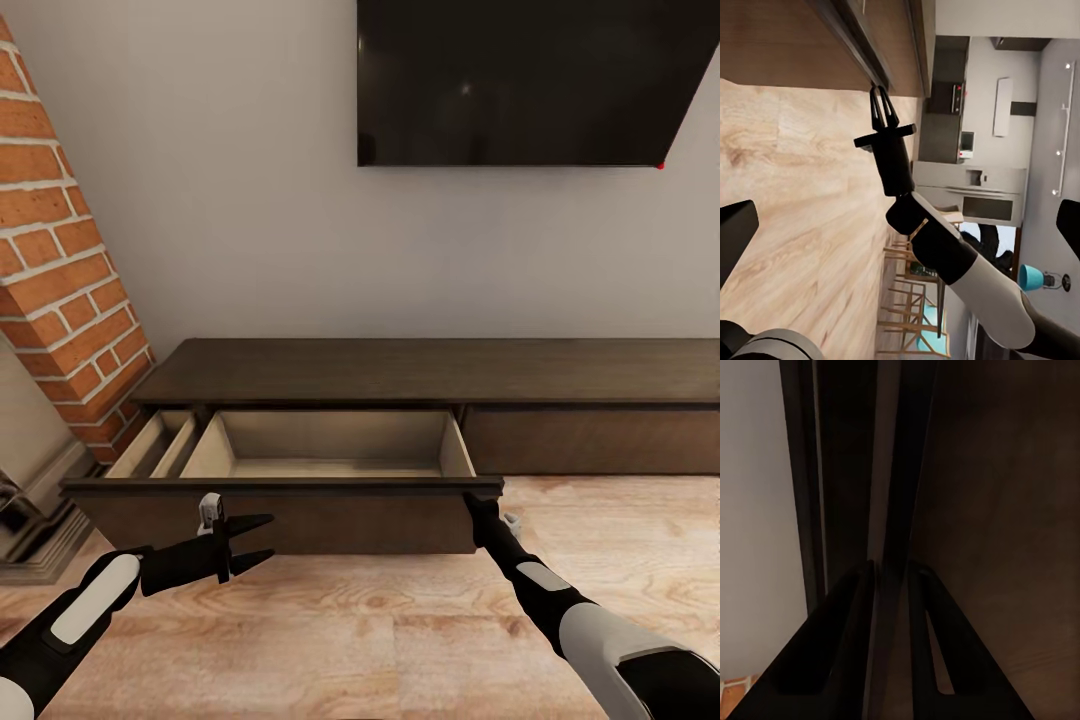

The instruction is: Place each of the two pumpkins and all three candles from the living room inside a cabinet in the living room (use any cabinet), then make sure every cabinet is closed, and position the cauldron so it is next to a table in the living room.

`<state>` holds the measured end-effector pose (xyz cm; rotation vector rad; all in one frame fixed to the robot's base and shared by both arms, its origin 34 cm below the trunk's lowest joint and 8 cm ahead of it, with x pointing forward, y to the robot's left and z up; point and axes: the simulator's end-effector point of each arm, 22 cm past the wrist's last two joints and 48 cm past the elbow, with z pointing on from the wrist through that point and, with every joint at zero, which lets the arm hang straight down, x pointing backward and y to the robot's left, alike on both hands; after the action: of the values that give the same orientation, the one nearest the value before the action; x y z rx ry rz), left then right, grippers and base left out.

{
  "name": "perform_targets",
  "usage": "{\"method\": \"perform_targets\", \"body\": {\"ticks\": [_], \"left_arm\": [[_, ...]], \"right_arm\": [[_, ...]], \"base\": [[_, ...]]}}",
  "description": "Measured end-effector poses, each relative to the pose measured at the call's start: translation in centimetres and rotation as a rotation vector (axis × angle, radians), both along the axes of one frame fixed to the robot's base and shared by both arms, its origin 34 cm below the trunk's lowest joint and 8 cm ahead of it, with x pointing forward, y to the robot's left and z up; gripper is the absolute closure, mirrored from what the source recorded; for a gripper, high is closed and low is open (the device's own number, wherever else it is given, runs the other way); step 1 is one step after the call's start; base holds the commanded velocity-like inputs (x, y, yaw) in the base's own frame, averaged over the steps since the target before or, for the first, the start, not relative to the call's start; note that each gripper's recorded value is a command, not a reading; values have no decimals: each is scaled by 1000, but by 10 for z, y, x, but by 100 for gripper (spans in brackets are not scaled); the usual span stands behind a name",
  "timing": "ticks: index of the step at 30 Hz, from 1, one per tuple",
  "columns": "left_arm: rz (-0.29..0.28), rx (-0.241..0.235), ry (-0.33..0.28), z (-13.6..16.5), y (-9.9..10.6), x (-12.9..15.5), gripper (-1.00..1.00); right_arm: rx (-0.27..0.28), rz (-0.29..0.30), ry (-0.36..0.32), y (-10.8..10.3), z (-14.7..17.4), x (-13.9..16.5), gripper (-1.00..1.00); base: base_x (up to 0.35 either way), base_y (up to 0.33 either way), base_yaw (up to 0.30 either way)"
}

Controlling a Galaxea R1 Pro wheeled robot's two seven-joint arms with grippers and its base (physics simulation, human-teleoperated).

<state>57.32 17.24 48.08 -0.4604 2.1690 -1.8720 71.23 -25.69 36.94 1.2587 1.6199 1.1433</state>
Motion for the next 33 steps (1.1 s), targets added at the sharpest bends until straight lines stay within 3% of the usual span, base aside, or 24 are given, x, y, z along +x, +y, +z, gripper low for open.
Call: {"method": "perform_targets", "body": {"ticks": [7, 11, 20, 21, 22, 33], "left_arm": [[0, 0, 1, 0, 0, 0, -100], [0, 0, 0, 0, 0, 0, -100], [0, 0, 1, 0, 0, 0, -100], [0, 0, 1, 0, 0, 0, -100], [0, 0, 0, 0, 0, 0, -100], [0, 0, -1, 0, 0, 0, -100]], "right_arm": [[-2, -1, 5, 0, 0, 2, 100], [-23, 4, 52, -1, 1, 14, 100], [-24, 2, 56, -1, 1, 15, 100], [-24, 2, 56, -1, 1, 15, -100], [0, 7, -1, 2, 1, 1, -100], [3, 6, -6, 2, 2, 1, -100]], "base": [[-104, 0, 0], [-85, 0, 0], [-7, 0, 0], [0, 0, 0], [0, 0, 0], [-14, 0, 0]]}}
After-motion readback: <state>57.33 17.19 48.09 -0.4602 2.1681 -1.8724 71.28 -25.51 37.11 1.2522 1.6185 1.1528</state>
